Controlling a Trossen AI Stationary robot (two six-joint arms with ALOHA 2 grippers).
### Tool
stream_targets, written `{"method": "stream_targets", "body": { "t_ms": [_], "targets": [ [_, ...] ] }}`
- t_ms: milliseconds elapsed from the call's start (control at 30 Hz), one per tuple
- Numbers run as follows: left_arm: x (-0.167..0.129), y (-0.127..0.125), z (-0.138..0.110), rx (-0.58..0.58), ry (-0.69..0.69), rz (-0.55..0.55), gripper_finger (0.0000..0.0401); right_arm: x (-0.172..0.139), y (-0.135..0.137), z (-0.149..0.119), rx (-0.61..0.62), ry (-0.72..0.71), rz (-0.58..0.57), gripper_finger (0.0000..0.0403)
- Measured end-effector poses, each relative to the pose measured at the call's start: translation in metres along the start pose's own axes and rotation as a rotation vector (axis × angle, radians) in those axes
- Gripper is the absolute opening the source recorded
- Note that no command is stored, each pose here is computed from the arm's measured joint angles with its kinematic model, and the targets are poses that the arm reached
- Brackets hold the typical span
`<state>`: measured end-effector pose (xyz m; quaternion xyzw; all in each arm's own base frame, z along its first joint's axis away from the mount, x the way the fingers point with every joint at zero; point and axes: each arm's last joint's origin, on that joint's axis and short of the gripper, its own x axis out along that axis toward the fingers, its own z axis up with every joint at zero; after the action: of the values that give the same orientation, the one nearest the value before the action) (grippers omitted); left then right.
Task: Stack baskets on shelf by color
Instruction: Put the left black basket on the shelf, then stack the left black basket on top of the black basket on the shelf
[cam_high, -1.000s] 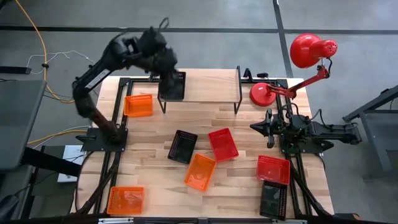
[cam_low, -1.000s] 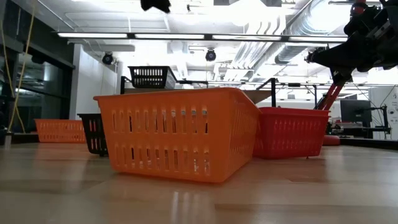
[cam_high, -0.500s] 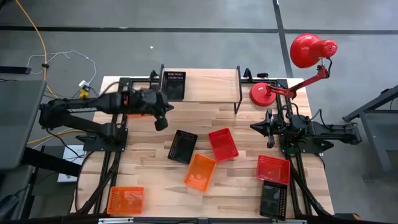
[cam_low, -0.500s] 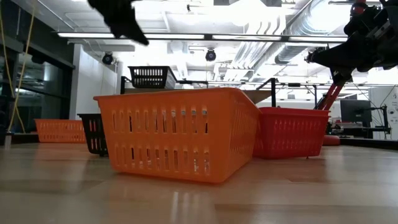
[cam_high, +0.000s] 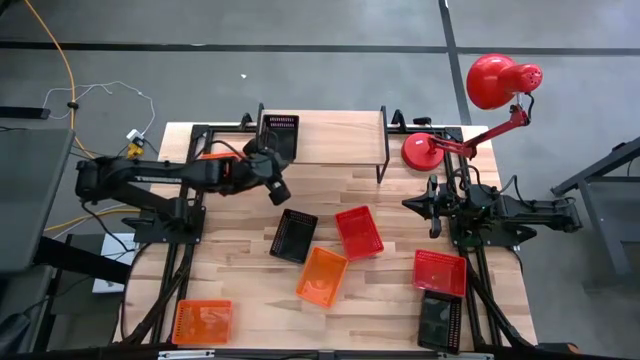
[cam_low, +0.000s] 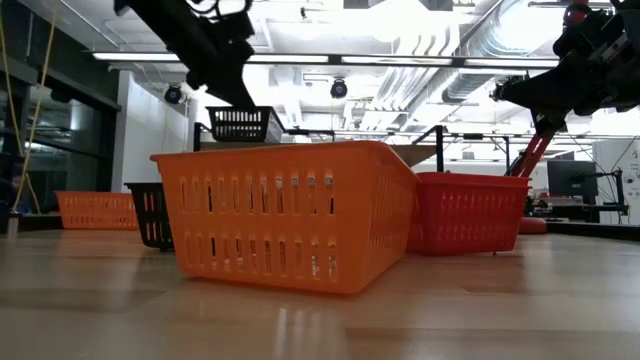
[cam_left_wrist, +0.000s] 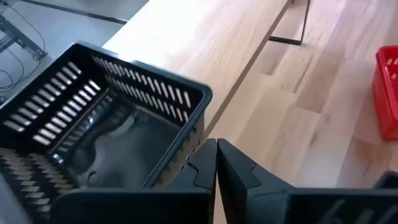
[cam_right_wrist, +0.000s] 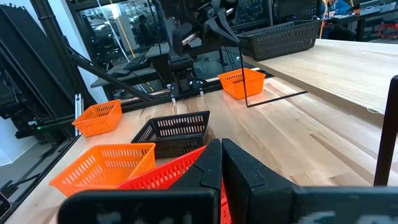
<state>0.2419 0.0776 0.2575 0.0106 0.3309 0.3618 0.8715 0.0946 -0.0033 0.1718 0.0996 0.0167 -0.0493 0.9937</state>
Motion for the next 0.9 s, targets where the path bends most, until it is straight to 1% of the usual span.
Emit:
{"method": "stream_targets", "body": {
  "t_ms": [233, 600, 667, 733, 800, 900],
  "targets": [
    [0.015, 0.002, -0.004, 0.008, 0.048, 0.059, 0.0000, 0.000, 0.000, 0.000, 0.000, 0.000, 0.000, 0.0000],
    [0.019, 0.015, 0.000, 0.008, 0.023, 0.093, 0.0000, 0.000, 0.000, 0.000, 0.000, 0.000, 0.000, 0.0000],
    [0.019, 0.015, 0.000, 0.005, 0.024, 0.080, 0.0000, 0.000, 0.000, 0.000, 0.000, 0.000, 0.000, 0.0000],
    [0.017, 0.014, 0.000, 0.009, 0.029, 0.045, 0.0000, 0.000, 0.000, 0.000, 0.000, 0.000, 0.000, 0.0000],
    [0.007, 0.014, 0.003, 0.004, 0.037, 0.000, 0.0000, 0.000, 0.000, 0.000, 0.000, 0.000, 0.000, 0.0000],
    [-0.019, 0.015, 0.013, -0.011, -0.007, -0.079, 0.0000, 0.000, 0.000, 0.000, 0.000, 0.000, 0.000, 0.0000]
  ]
}}
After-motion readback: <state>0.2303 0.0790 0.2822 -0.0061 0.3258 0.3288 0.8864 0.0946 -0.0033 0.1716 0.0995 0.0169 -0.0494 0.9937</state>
